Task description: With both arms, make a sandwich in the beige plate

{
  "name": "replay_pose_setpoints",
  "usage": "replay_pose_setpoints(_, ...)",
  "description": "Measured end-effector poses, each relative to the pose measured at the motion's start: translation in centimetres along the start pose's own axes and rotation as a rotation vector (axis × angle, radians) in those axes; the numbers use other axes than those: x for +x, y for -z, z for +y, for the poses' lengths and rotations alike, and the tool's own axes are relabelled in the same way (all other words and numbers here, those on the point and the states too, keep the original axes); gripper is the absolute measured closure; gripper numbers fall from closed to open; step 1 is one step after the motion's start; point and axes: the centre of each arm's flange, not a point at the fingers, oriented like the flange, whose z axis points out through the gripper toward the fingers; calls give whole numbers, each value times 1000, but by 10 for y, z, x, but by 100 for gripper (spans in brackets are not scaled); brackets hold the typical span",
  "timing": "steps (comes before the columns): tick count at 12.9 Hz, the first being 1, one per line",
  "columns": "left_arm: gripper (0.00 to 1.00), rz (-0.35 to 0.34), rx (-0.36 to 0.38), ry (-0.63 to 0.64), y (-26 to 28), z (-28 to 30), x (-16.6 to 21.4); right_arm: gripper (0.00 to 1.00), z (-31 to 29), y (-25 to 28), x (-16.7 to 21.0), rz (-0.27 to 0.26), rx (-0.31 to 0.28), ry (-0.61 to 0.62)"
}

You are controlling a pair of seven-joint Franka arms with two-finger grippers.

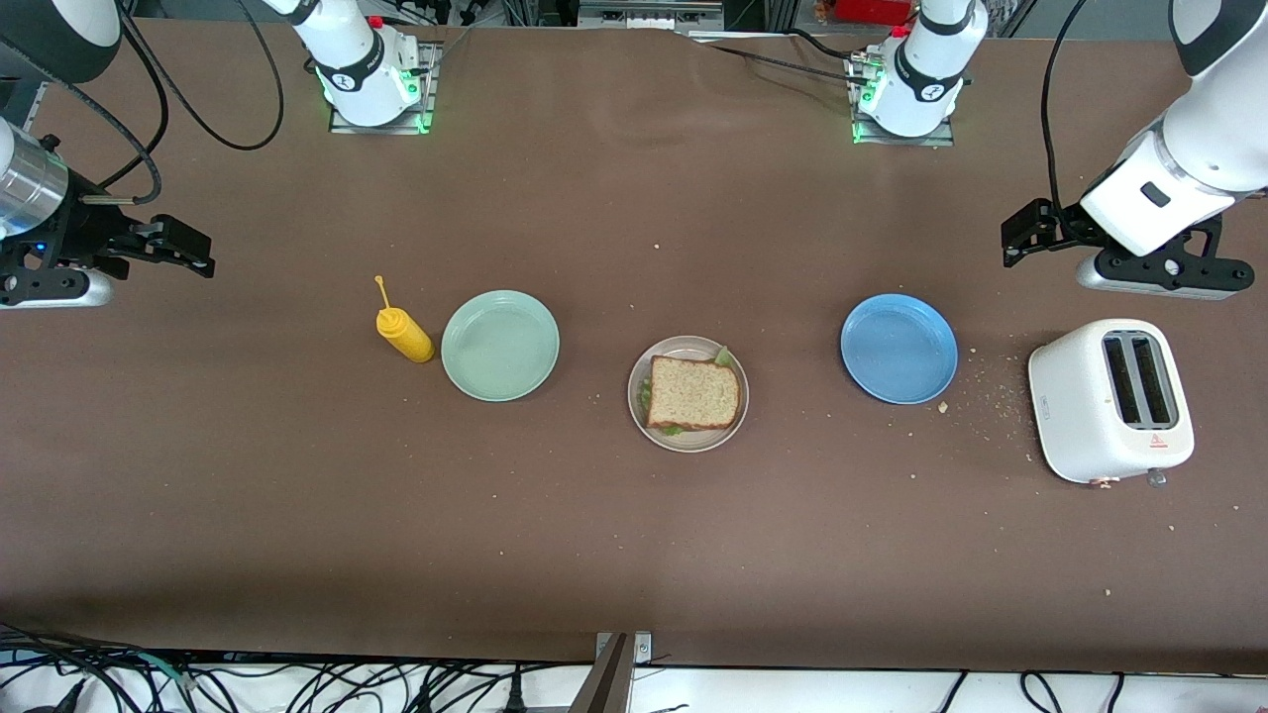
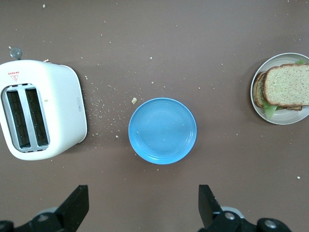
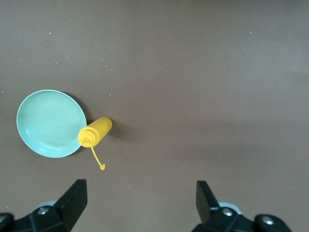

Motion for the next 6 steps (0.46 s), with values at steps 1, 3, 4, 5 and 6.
replay_pose_setpoints(1, 0, 0, 0, -2, 0, 1, 0, 0, 0, 0, 0, 0, 0, 0)
replay_pose_setpoints(3, 0, 0, 0, -4, 0, 2, 0, 0, 0, 0, 0, 1, 0, 0)
replay_pose_setpoints(4, 0, 0, 0, -5, 0, 3, 0, 0, 0, 0, 0, 1, 0, 0)
replay_pose_setpoints(5, 0, 0, 0, -5, 0, 3, 0, 0, 0, 0, 0, 1, 0, 0)
replay_pose_setpoints(6, 0, 0, 0, -5, 0, 3, 0, 0, 0, 0, 0, 1, 0, 0)
